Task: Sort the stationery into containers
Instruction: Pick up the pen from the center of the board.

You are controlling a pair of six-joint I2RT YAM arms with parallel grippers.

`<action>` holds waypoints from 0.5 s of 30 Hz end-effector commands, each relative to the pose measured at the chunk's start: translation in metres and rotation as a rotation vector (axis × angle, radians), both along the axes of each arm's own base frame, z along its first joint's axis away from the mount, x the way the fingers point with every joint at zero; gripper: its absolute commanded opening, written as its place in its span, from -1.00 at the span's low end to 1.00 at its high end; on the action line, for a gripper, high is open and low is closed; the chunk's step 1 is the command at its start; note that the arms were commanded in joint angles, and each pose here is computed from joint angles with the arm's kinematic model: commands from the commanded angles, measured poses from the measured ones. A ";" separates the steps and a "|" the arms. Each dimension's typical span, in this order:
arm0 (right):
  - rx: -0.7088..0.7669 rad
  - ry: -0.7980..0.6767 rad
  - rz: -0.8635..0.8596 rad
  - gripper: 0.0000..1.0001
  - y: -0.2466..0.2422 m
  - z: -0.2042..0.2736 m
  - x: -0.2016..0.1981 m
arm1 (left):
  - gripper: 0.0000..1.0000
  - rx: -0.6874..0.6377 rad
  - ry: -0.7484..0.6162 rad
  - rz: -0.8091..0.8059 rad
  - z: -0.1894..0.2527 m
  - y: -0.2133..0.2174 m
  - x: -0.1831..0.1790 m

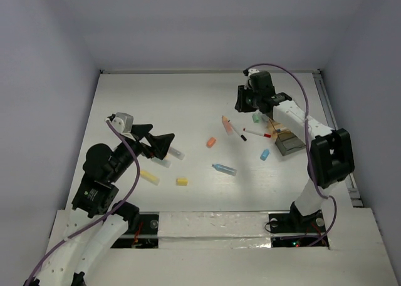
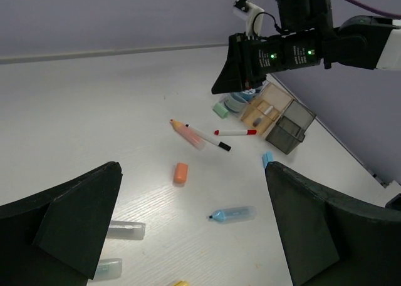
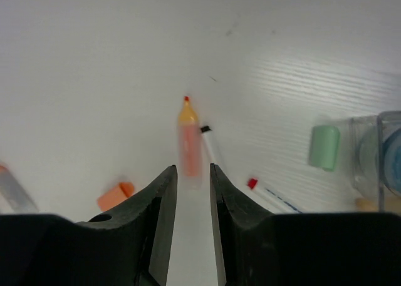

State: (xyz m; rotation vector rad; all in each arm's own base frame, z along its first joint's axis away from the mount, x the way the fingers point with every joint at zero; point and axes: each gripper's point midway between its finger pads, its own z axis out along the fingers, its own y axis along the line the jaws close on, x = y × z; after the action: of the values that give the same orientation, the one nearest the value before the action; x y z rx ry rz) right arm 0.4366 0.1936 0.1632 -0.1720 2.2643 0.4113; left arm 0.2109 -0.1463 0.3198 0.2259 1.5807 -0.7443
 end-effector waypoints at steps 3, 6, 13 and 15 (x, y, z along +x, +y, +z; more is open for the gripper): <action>-0.230 0.083 0.039 -0.33 -0.022 -0.019 -0.011 | 0.98 -0.007 -0.040 -0.006 0.011 -0.001 0.003; -0.268 0.125 0.083 -0.33 -0.018 -0.032 -0.013 | 0.98 -0.008 -0.037 -0.012 0.010 -0.002 0.004; -0.304 0.198 0.176 -0.33 0.003 -0.062 -0.023 | 0.98 -0.008 -0.031 -0.009 0.009 -0.001 0.006; -0.316 0.209 0.181 -0.32 0.006 -0.071 -0.024 | 0.98 -0.007 -0.030 -0.012 0.008 -0.002 0.006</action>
State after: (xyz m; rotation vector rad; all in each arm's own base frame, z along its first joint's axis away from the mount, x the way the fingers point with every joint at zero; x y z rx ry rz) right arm 0.4125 0.1900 0.0911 -0.4538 2.5262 0.1845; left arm 0.2151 -0.1467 0.3153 0.2276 1.6003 -0.7437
